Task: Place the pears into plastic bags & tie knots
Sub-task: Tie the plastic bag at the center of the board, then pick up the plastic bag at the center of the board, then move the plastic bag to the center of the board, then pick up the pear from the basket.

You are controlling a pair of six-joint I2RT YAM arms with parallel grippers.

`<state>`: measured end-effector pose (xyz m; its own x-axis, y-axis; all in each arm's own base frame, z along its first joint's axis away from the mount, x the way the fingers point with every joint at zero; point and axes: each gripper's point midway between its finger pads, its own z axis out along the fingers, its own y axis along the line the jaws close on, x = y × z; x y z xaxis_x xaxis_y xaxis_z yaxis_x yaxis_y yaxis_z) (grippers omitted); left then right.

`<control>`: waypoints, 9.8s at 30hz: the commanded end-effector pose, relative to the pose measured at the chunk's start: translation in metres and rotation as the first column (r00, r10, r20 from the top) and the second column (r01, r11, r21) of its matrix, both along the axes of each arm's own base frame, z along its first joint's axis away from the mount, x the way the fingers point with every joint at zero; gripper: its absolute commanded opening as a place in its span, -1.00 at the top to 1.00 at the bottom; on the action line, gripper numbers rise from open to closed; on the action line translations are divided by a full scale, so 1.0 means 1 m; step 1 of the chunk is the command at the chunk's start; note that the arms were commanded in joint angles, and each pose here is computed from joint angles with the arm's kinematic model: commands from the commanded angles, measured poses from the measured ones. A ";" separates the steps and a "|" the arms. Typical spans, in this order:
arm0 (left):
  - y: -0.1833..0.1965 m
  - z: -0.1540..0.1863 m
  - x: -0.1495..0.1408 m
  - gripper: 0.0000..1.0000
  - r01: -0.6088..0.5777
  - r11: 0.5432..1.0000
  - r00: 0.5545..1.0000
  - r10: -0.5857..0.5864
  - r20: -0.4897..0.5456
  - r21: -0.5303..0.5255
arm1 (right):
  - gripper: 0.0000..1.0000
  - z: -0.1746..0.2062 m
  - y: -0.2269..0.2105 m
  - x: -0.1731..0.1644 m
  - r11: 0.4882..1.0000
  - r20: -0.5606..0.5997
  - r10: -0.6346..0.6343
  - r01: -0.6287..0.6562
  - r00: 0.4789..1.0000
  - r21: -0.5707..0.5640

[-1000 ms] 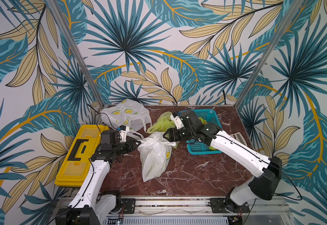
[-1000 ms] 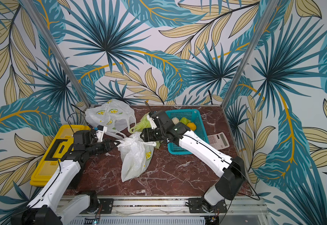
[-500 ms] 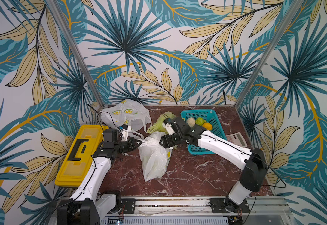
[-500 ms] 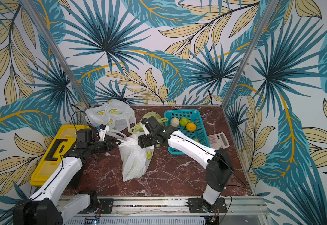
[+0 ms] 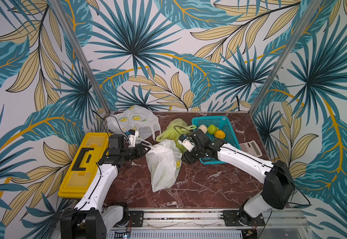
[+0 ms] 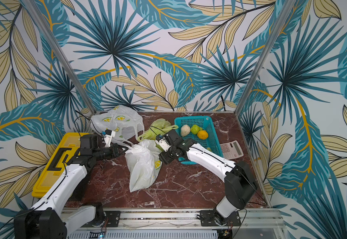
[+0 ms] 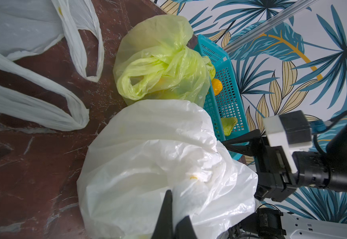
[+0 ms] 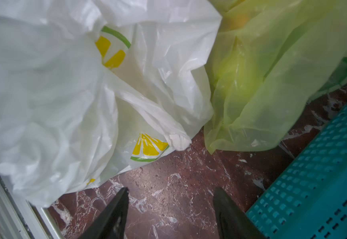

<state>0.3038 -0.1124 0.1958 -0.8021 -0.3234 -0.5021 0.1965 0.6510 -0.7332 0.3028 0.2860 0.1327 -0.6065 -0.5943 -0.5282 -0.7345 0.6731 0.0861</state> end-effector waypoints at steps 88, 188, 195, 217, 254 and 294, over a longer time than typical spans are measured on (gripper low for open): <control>0.012 -0.166 0.214 -0.24 0.008 0.801 0.949 0.182 -0.256 0.599 | -0.21 0.029 0.036 -0.024 0.881 -0.352 -0.226 0.345 0.908 0.324; -0.013 0.250 0.007 -0.25 -0.116 0.966 0.886 -0.005 0.463 0.233 | 0.82 0.151 0.074 0.073 0.807 -0.149 -0.354 0.382 0.923 0.451; -0.019 0.207 0.002 -0.39 -0.036 0.952 0.903 -0.100 0.417 0.305 | 0.83 0.144 0.045 0.076 0.852 -0.146 -0.344 0.374 0.927 0.366; -0.056 -0.005 0.124 -0.63 0.120 0.773 0.980 -0.194 0.053 0.623 | 0.84 0.121 0.052 0.069 0.819 -0.208 -0.285 0.350 0.936 0.455; -0.055 0.147 0.069 1.00 0.018 0.911 0.875 -0.214 0.435 0.412 | -0.47 0.022 -0.258 0.120 0.411 0.136 -0.903 0.912 0.409 -0.014; -0.079 0.130 0.053 1.00 0.140 0.942 0.860 -0.268 0.434 0.304 | 0.62 -0.011 -0.242 0.140 0.452 -0.127 -0.882 0.891 0.454 0.047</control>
